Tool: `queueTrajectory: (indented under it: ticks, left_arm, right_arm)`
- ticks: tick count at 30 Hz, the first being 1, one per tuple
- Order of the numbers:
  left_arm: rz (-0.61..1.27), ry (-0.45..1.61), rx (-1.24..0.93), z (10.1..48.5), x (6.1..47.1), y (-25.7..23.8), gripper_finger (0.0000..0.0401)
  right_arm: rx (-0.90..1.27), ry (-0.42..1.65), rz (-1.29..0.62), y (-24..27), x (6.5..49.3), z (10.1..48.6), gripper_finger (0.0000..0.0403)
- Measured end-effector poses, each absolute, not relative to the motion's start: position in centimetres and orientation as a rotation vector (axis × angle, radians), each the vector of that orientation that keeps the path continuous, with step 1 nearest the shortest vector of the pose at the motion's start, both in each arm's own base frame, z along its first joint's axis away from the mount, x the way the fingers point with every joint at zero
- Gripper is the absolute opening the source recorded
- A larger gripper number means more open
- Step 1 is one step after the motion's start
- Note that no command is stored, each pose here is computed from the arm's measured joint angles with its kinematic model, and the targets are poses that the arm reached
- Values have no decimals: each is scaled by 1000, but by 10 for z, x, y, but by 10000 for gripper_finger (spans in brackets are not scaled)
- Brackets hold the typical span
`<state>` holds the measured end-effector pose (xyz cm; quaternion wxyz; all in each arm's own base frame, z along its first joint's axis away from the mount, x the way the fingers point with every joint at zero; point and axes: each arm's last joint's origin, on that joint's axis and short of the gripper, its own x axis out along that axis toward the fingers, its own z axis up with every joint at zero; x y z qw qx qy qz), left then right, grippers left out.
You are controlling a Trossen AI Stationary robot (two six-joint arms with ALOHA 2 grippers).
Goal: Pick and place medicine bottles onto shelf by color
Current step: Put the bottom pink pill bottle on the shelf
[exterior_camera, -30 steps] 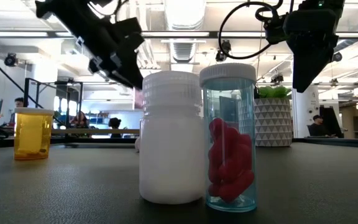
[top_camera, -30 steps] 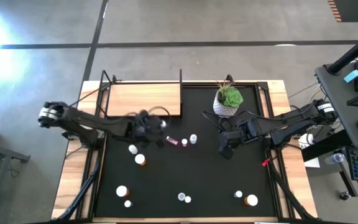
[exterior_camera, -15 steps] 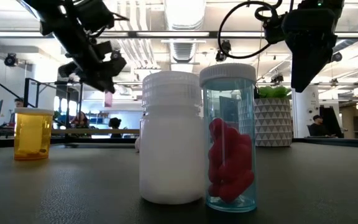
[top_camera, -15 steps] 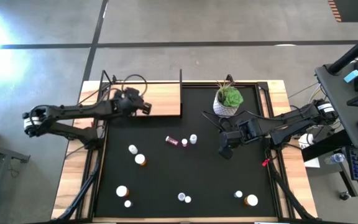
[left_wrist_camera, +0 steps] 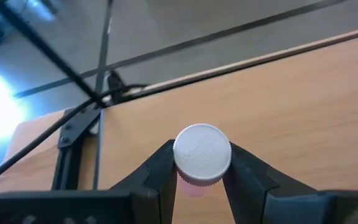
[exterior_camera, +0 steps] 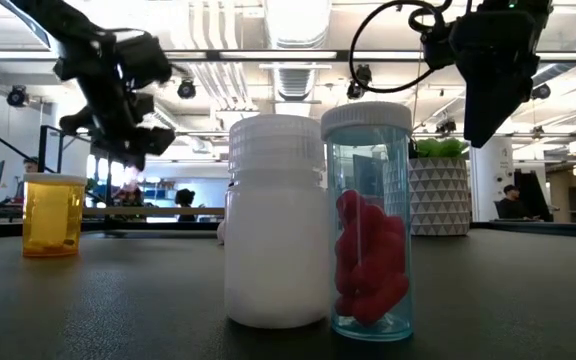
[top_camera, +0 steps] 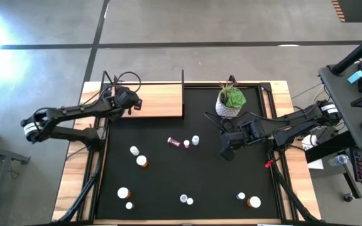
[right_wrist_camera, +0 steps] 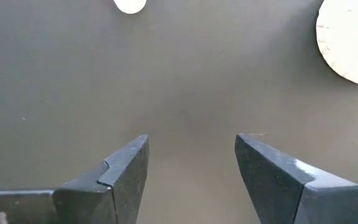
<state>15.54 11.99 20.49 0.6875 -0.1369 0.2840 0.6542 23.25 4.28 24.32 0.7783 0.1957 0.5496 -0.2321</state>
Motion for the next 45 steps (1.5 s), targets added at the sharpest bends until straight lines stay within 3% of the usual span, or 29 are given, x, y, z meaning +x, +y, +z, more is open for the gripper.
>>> queueTrajectory:
  ticks: [16,45]
  left_arm:
    - [1567,431,-422,194,149,152,93]
    - [1588,430,-452,182,158,174,106]
  right_arm:
    - [438,1153,-487,44,236,244,228]
    - [448,1126,-474,44,239,245,228]
